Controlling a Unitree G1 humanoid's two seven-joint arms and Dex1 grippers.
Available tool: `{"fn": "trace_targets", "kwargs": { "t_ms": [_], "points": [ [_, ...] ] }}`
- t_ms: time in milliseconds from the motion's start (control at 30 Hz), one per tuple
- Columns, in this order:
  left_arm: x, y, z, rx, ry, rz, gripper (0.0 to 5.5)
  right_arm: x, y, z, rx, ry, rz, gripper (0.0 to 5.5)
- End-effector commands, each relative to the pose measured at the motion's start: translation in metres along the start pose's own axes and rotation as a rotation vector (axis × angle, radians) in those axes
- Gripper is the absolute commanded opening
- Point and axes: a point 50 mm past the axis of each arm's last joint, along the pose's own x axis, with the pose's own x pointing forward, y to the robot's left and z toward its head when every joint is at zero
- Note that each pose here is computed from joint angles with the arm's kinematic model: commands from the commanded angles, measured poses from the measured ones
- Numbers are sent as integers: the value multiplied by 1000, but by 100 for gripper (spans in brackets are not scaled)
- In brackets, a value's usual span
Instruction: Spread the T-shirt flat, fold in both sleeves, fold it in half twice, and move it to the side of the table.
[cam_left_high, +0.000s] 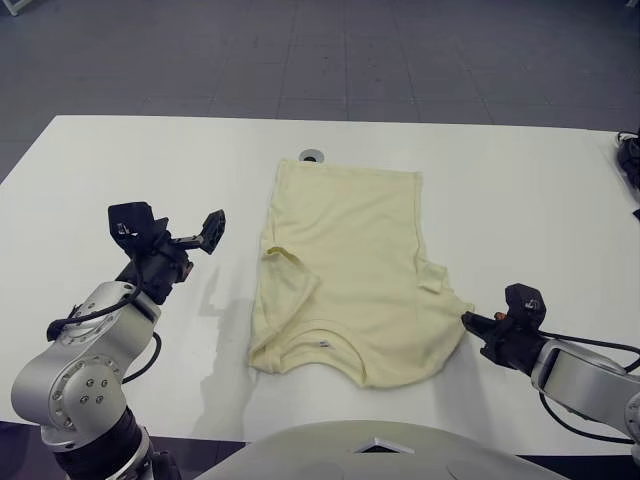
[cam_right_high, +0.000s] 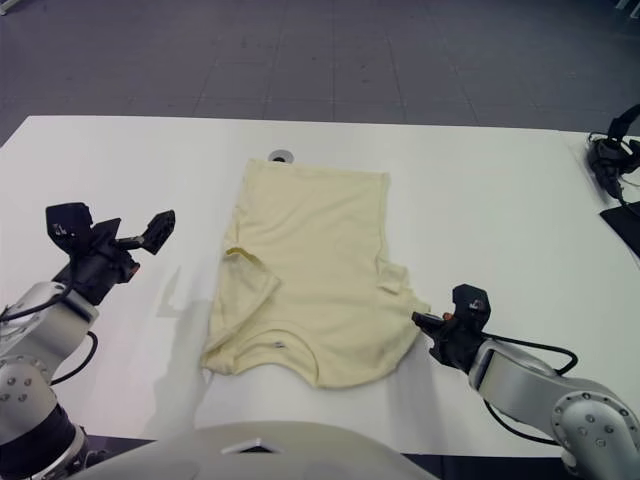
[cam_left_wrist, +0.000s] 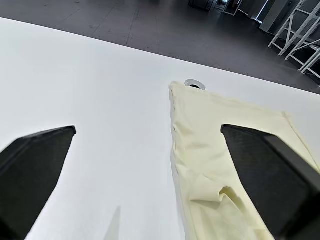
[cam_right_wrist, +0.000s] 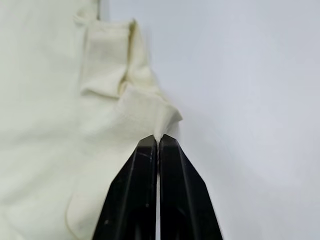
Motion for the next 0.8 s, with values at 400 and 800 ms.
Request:
{"fn": "trace_targets", "kwargs": {
  "t_ms": [400, 800],
  "points": [
    [12, -7, 4, 29, 18, -54, 540, 18, 73, -5, -327, 58, 321, 2],
    [17, -8, 1, 60, 77, -98, 540, 16, 83, 37, -79, -70, 437, 181]
  ]
}}
